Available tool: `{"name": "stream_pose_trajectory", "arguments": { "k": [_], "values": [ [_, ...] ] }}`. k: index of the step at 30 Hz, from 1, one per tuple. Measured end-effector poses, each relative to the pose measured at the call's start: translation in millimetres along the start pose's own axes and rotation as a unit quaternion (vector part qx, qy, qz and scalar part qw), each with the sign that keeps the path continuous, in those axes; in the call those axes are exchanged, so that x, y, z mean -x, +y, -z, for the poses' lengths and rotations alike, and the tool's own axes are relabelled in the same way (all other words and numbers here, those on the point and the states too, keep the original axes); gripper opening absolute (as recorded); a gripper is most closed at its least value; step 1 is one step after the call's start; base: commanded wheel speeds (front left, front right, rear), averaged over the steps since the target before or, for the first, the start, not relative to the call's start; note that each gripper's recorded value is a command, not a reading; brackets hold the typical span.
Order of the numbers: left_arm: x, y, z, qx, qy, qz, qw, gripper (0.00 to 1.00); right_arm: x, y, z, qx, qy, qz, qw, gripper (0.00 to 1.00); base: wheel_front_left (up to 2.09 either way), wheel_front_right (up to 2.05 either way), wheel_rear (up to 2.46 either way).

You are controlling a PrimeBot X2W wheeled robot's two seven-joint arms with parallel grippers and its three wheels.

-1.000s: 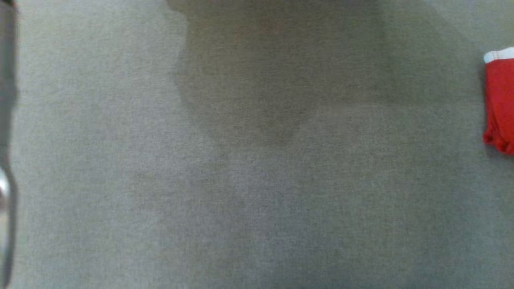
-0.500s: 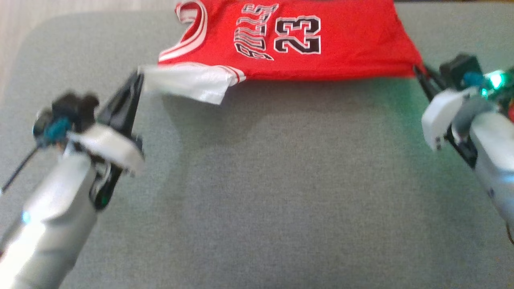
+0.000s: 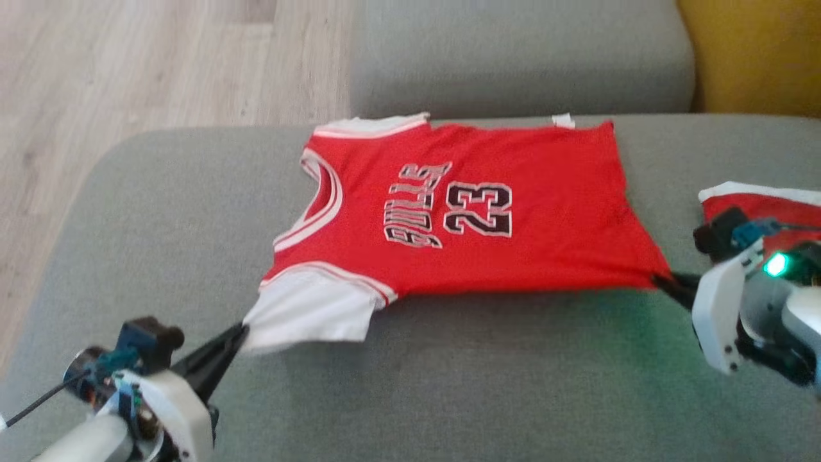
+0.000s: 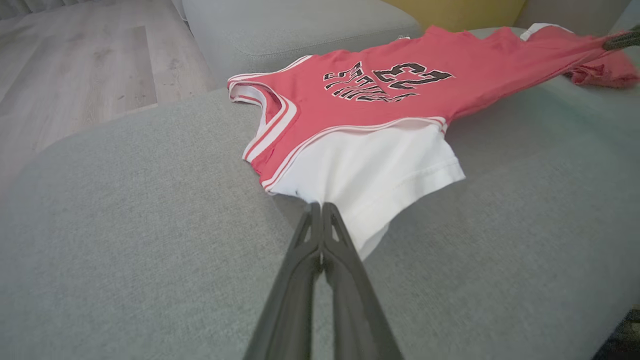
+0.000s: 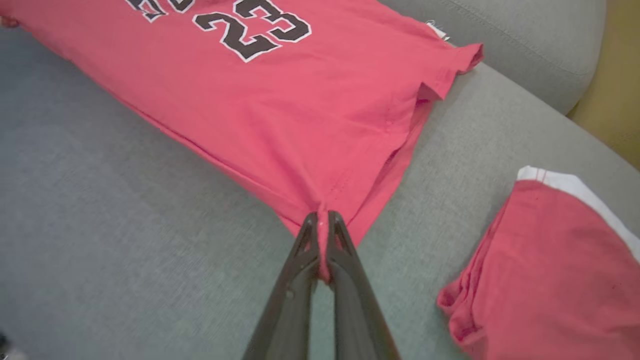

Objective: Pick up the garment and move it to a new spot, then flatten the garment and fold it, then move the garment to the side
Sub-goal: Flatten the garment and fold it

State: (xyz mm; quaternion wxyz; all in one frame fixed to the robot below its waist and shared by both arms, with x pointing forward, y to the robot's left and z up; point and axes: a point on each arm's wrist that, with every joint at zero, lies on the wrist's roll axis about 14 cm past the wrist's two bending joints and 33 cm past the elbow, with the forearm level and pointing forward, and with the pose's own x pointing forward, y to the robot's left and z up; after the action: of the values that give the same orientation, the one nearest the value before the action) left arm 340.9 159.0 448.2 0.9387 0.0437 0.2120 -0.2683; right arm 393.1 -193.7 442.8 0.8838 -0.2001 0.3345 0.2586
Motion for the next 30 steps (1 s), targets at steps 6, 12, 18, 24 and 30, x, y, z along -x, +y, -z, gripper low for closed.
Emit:
{"name": "stream_pose_trajectory", "arguments": {
  "k": [6,12,18,24,30],
  "values": [
    [28.6,-22.2,3.1,0.002,0.037,0.024,0.999,0.00,25.6,19.2,21.3,-0.020,0.031,-0.033,0.999,0.00,0.00,0.00,0.00],
    [25.8,-30.6,2.8,0.010,0.051,0.030,0.998,0.00,21.4,16.8,18.7,-0.037,0.018,-0.041,0.998,0.00,0.00,0.00,0.00],
    [2.7,-2.9,-12.3,-0.002,0.047,0.005,0.999,0.00,1.2,3.0,2.0,-0.046,0.002,-0.034,0.998,0.00,0.00,0.00,0.00],
    [-33.5,35.3,-33.2,-0.022,0.053,-0.019,0.998,0.00,-26.6,-14.6,-25.7,-0.042,-0.014,-0.022,0.999,0.00,0.00,0.00,0.00],
    [-64.6,57.1,-30.3,-0.056,0.092,-0.040,0.993,0.00,-47.1,-24.6,-24.0,-0.040,0.001,-0.010,0.999,0.00,0.00,0.00,0.00]
  ]
}}
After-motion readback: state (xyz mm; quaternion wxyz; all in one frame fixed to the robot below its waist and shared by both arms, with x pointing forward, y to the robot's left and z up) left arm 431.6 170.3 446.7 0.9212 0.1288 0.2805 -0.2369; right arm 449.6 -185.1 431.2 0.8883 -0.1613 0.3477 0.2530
